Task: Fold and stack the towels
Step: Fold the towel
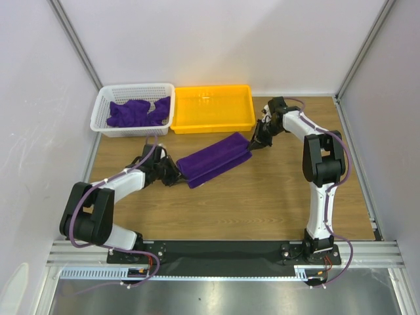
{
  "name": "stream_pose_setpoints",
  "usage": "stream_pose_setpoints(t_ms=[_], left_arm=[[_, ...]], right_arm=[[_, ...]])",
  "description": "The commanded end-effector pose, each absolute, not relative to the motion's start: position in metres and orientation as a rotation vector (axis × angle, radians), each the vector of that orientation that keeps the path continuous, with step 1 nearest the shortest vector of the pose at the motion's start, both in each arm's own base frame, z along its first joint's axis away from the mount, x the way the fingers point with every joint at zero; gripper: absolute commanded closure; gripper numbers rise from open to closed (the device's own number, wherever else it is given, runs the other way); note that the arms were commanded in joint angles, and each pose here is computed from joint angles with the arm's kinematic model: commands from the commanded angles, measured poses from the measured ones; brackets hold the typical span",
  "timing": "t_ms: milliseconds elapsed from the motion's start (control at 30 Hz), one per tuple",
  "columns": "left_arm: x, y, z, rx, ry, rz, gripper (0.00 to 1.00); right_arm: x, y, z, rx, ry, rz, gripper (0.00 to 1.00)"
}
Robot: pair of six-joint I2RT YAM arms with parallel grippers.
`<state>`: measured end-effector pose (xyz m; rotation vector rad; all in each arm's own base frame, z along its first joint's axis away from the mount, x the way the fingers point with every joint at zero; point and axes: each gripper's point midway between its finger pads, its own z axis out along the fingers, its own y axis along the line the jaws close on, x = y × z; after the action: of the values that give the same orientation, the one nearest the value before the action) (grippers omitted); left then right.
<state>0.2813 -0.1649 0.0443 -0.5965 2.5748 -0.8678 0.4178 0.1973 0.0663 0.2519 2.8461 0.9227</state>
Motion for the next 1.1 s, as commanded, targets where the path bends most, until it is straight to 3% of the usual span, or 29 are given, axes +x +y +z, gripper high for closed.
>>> stream_pose_setpoints(t_ms=[0, 500, 1067], left_arm=[[0.271, -0.16, 0.037, -0.626, 2.593, -0.825, 1.0], [0.266, -0.163, 0.046, -0.61, 2.583, -0.846, 1.0], [0.253, -0.166, 0.02, -0.597, 2.651, -0.813, 1.0]], right_arm=[[0.429, 0.175, 0.075, 0.263, 2.794, 0.829, 1.0], [0.428, 0.172, 0.086, 0.264, 2.772, 0.834, 1.0], [0.426, 0.165, 0.054, 0.284, 2.808, 0.779, 1.0]])
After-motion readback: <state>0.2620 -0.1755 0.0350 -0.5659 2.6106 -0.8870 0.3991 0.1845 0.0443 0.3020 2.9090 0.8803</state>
